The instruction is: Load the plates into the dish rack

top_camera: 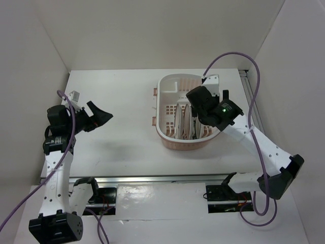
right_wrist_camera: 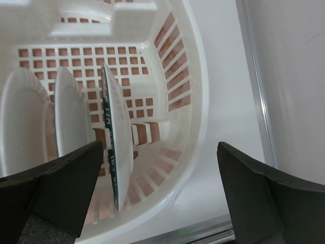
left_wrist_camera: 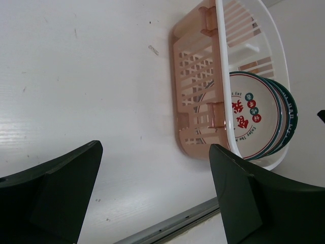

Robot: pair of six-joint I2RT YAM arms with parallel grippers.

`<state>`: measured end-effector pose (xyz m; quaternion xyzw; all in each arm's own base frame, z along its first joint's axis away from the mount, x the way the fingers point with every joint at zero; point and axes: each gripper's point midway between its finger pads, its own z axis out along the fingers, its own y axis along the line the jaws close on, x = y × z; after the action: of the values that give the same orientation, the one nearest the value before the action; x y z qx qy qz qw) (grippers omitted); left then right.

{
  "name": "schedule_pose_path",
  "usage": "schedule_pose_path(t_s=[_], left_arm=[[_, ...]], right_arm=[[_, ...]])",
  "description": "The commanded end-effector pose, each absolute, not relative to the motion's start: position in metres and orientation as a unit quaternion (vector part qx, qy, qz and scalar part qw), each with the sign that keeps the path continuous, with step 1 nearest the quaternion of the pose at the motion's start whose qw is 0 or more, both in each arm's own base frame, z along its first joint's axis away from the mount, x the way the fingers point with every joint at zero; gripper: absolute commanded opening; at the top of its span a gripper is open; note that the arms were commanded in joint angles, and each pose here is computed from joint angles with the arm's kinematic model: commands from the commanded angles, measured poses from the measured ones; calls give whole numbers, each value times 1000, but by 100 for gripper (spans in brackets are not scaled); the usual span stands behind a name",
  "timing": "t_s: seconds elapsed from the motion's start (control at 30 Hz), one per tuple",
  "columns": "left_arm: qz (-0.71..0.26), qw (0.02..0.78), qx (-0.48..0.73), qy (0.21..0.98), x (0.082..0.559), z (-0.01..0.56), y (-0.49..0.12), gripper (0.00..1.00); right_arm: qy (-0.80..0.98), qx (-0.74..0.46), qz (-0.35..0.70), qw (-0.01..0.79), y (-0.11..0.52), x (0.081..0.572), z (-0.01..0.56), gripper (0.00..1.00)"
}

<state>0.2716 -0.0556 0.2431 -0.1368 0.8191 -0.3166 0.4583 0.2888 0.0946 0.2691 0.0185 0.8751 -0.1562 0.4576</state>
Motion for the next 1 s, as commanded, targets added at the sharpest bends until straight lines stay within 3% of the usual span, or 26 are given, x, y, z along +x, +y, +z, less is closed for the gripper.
schedule_pose_path(t_s=[0.0,0.2,0.37,0.6,0.97], left_arm=[[-315,470,-121,815,274,250,-56,100],[-298,477,-127,817,272,257,-51,100],[-257,499,-149,814,264,267,-40,100],[-237,525,-145,805,238,292,-40,100],[-228,561,-127,786,192,335,-50,100]], right_arm=[[861,44,-122,491,93,281,309,100],[843,43,-19,536,98,256,373,100],[824,52,5,564,64,221,399,100],[835,69,-49,543,17,189,362,100],[810,98,32,578,-5,149,379,100]])
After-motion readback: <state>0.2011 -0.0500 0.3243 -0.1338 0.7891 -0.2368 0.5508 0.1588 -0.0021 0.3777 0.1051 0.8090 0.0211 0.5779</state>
